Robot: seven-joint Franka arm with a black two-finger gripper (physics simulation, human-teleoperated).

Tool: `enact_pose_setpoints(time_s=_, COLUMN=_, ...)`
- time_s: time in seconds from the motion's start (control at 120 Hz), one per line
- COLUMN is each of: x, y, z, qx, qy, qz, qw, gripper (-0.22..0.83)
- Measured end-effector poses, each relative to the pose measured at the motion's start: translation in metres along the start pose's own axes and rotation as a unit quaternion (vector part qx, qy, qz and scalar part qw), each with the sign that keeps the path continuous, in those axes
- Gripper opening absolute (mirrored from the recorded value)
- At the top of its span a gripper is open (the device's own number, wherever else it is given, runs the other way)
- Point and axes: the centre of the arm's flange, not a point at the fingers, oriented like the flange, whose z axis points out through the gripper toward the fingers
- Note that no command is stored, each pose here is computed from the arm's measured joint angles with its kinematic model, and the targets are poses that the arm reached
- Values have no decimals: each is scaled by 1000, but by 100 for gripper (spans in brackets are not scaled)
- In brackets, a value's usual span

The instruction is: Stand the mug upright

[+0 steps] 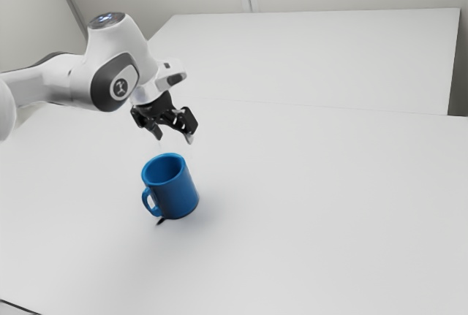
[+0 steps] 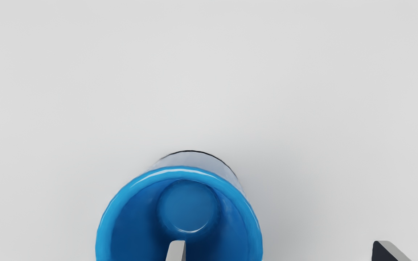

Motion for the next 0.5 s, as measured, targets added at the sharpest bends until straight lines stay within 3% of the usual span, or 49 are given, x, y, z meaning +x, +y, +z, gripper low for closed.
enact_pose_setpoints(time_s=0.2, x=27, y=0, z=-39, qx=-9, qy=-37, qz=-4, qw=999, gripper=60)
enact_pose_setpoints(time_s=0.5, x=51, y=4, z=-103, qx=-14, qy=-43, qz=2, qw=999, gripper=61)
